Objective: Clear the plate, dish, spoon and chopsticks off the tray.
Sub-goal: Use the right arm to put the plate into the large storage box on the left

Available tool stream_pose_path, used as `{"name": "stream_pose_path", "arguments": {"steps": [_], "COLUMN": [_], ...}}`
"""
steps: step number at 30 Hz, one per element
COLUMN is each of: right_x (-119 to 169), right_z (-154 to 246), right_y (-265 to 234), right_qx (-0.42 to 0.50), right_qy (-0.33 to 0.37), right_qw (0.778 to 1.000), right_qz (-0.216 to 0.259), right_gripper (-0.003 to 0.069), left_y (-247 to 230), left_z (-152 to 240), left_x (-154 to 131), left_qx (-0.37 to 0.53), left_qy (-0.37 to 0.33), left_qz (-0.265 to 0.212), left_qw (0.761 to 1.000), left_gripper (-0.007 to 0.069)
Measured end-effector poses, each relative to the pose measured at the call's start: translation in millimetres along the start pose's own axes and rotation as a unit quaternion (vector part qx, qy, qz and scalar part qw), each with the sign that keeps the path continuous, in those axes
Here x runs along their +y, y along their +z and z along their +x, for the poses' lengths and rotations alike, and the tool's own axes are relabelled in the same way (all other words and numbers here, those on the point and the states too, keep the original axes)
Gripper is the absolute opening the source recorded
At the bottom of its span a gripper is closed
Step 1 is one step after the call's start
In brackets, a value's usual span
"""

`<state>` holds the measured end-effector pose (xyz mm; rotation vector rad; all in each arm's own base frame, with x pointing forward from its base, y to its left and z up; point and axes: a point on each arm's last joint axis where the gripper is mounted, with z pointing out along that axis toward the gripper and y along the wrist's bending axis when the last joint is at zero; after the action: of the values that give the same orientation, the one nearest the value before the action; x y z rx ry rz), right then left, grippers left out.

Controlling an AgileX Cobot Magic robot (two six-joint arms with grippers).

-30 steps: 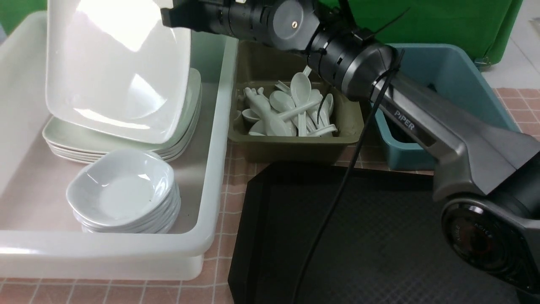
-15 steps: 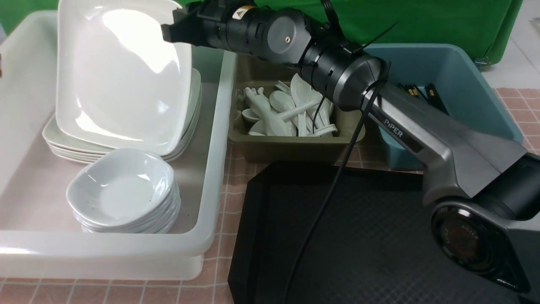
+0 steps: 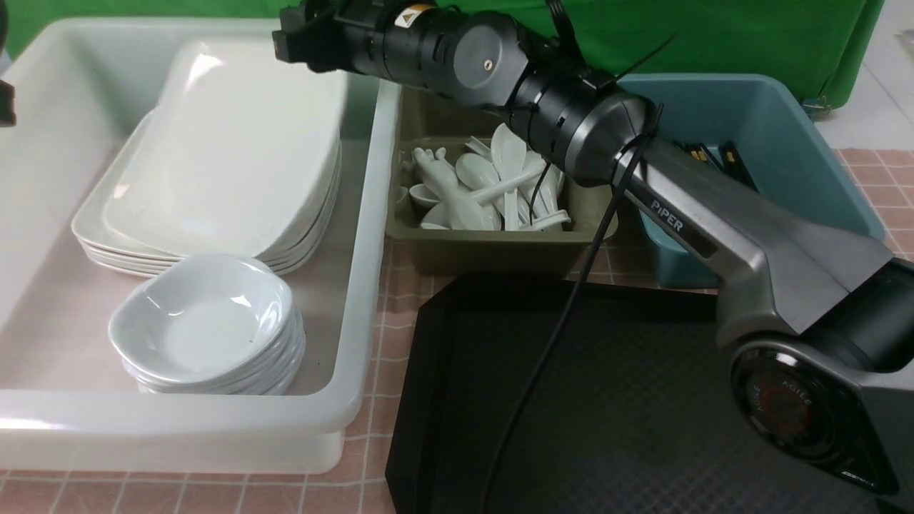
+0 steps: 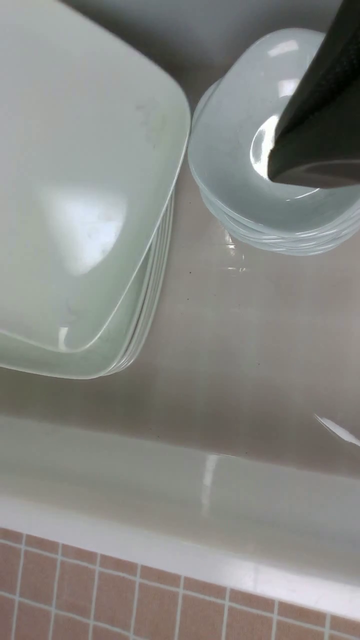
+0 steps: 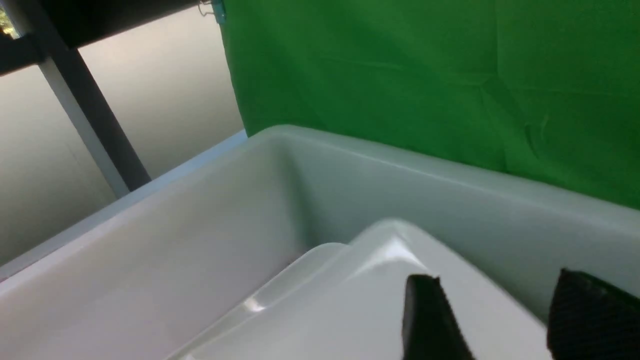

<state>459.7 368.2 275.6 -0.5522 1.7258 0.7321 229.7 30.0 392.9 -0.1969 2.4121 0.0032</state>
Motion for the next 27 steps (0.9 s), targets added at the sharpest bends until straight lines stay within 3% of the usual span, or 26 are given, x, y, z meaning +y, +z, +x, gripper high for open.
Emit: {"name": "stream_pose_path", "arguments": {"steps": [7,10,11,12,13,15,18,21,27], "right_x": [3.4,6.7,9.8,9.7,12.9,14.0,12.9,5.3,-13.5], "right_z": [2.1,-2.6,-12.3,-15.5,-32.2,-58.9,-94.0,-127.1,-183.1], "right_y": [-1.8,-9.6,-21.5,-23.2,-46.0,-77.0,-132.2,-183.0,-286.1], "right_qx": [0.027,0.064,0.099,0.096,0.151,0.188,0.255,0.274,0.217], "right_qy": [-0.001,-0.007,-0.011,-0.012,-0.028,-0.047,-0.077,-0.084,-0.063], "right_qw": [1.000,0.997,0.994,0.994,0.985,0.977,0.960,0.956,0.973], "right_qz": [-0.014,-0.033,-0.053,-0.053,-0.076,-0.084,-0.088,-0.061,0.052], "right_gripper": [0.0390,0.0342,0.0253,0.0239,0.0121,0.0050,0.0030,0.0030,0.0030], "left_y": [0.0,0.1,1.3,1.3,6.0,13.8,36.6,60.5,90.1], "left_z": [0.0,-0.1,-0.9,-0.9,-2.3,-3.2,-5.1,-4.7,-5.8], "left_x": [0.0,-0.3,-0.3,-0.3,-0.2,-0.4,-0.1,0.1,-8.2], "left_qx": [0.000,0.000,-0.002,-0.002,0.000,0.011,0.042,0.078,0.103], "left_qy": [0.000,-0.001,-0.001,-0.001,0.005,0.011,0.008,0.002,-0.014], "left_qz": [0.000,0.001,0.002,0.002,0.002,0.004,0.006,0.009,0.059], "left_qw": [1.000,1.000,1.000,1.000,1.000,1.000,0.999,0.997,0.993], "left_gripper": [0.0001,0.0002,0.0003,0.0003,0.0003,0.0003,0.0003,0.0004,0.0004]}}
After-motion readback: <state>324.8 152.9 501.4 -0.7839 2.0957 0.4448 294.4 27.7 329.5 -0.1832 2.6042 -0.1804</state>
